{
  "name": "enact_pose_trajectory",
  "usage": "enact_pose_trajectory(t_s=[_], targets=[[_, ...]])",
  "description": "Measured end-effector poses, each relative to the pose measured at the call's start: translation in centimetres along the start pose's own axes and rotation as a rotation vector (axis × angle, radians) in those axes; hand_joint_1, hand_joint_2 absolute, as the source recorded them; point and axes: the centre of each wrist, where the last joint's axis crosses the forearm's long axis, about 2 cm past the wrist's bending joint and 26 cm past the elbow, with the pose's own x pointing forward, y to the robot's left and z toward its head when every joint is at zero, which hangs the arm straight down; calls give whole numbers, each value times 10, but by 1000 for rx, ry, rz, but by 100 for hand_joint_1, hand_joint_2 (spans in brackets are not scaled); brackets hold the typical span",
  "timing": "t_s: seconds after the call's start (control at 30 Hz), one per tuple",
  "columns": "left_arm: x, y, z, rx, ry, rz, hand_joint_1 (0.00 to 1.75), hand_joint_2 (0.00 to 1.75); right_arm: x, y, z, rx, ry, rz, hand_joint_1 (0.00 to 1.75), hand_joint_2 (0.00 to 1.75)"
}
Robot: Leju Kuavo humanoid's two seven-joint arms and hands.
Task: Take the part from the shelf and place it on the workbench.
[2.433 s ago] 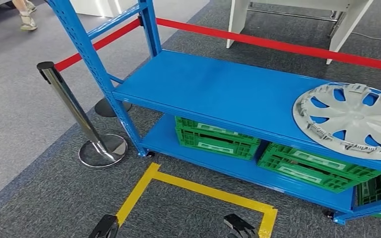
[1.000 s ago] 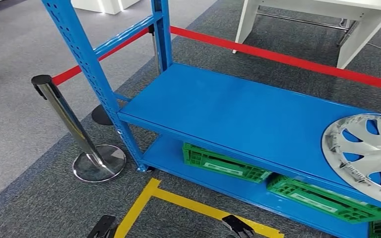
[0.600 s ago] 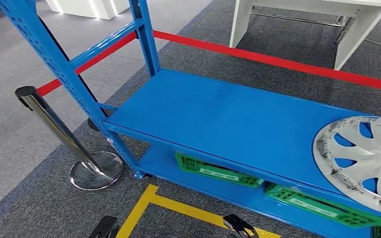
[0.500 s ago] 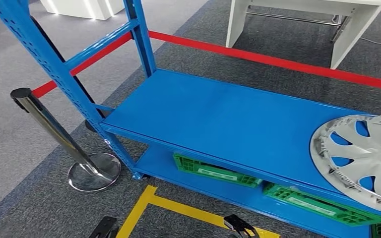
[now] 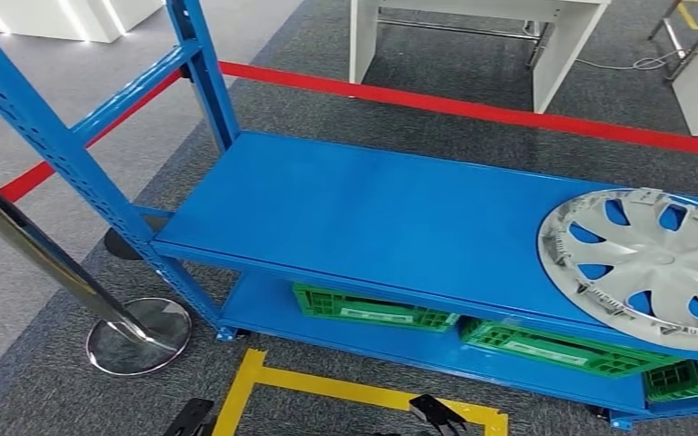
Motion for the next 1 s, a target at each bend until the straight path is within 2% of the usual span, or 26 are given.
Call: enact_pose_trajectory(t_s=[0.07, 0.2, 0.77, 0.9, 1.0], targets=[[0, 0, 0, -4, 1, 0, 0, 0, -2, 0, 0, 1, 4, 0, 0, 0], [1, -1, 0, -11, 6, 1, 0, 175, 3, -1, 1, -1, -3, 1, 0, 0], [-1, 0, 0, -16, 9, -2, 0, 175, 1, 1, 0, 9, 23, 7, 0, 0], [2, 0, 0, -22, 13, -2, 0, 175, 0, 1, 0, 26, 61, 10, 0, 175], [0, 0, 0, -47, 30, -1, 0, 175, -9, 2, -2, 33, 100, 9, 0, 175]])
